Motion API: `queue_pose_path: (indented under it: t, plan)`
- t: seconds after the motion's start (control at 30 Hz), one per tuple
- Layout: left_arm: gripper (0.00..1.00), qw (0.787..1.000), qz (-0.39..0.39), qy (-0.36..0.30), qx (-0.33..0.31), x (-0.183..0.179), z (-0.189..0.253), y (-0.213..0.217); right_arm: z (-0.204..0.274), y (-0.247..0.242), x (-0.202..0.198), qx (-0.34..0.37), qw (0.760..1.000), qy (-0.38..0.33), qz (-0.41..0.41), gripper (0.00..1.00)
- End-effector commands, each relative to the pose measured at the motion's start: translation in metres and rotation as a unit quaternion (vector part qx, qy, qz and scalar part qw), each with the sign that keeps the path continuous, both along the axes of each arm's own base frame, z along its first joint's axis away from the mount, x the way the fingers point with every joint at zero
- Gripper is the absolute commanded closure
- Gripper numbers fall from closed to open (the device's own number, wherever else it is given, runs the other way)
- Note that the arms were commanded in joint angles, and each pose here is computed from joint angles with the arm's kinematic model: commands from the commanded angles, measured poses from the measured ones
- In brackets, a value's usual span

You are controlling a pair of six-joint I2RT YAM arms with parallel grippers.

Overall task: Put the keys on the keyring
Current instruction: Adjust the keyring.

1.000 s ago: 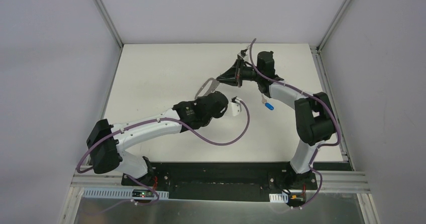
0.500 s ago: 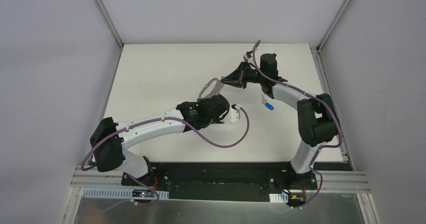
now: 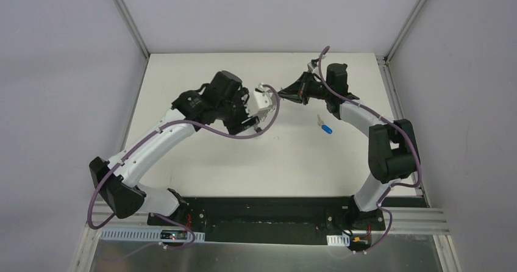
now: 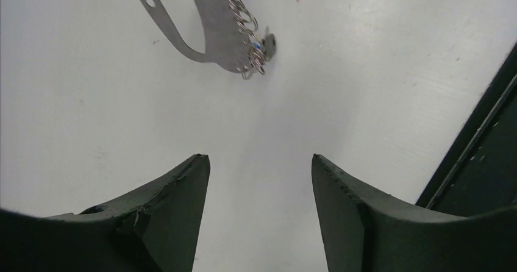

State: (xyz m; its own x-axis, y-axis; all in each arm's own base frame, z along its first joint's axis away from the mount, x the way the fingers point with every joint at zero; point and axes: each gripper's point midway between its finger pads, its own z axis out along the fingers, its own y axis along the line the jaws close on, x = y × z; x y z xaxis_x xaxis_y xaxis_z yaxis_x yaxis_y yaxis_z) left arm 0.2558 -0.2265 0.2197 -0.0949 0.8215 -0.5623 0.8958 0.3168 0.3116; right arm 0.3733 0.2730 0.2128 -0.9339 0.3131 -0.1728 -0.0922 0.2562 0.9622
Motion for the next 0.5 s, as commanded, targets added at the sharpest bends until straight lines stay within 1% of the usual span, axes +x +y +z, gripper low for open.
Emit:
queue_pose_path:
  t: [0.0, 0.1, 0.2, 0.27, 0.37, 0.47]
  plan:
    - [0.38, 0.987, -0.010, 0.100, -0.128, -0.027, 0.039, -0.023, 0.035, -0.001, -0.013, 0.016, 0.999, -0.051, 0.007, 1.00]
    - [0.43, 0.974, 0.022, 0.142, -0.173, -0.021, 0.043, -0.035, 0.042, -0.001, -0.018, 0.026, 0.998, -0.060, 0.009, 1.00]
    - [0.50, 0.958, 0.056, 0.184, -0.212, -0.012, 0.044, -0.048, 0.047, -0.002, -0.021, 0.028, 0.997, -0.070, 0.009, 1.00]
    - [0.55, 0.944, 0.093, 0.212, -0.234, -0.004, 0.045, -0.057, 0.049, -0.002, -0.021, 0.029, 0.997, -0.070, 0.009, 1.00]
    - [0.65, 0.930, 0.125, 0.243, -0.247, 0.007, 0.044, -0.069, 0.052, -0.001, -0.021, 0.032, 0.997, -0.069, 0.009, 1.00]
    - [0.71, 0.915, 0.154, 0.270, -0.257, 0.016, 0.039, -0.080, 0.054, -0.001, -0.021, 0.034, 0.997, -0.068, 0.010, 1.00]
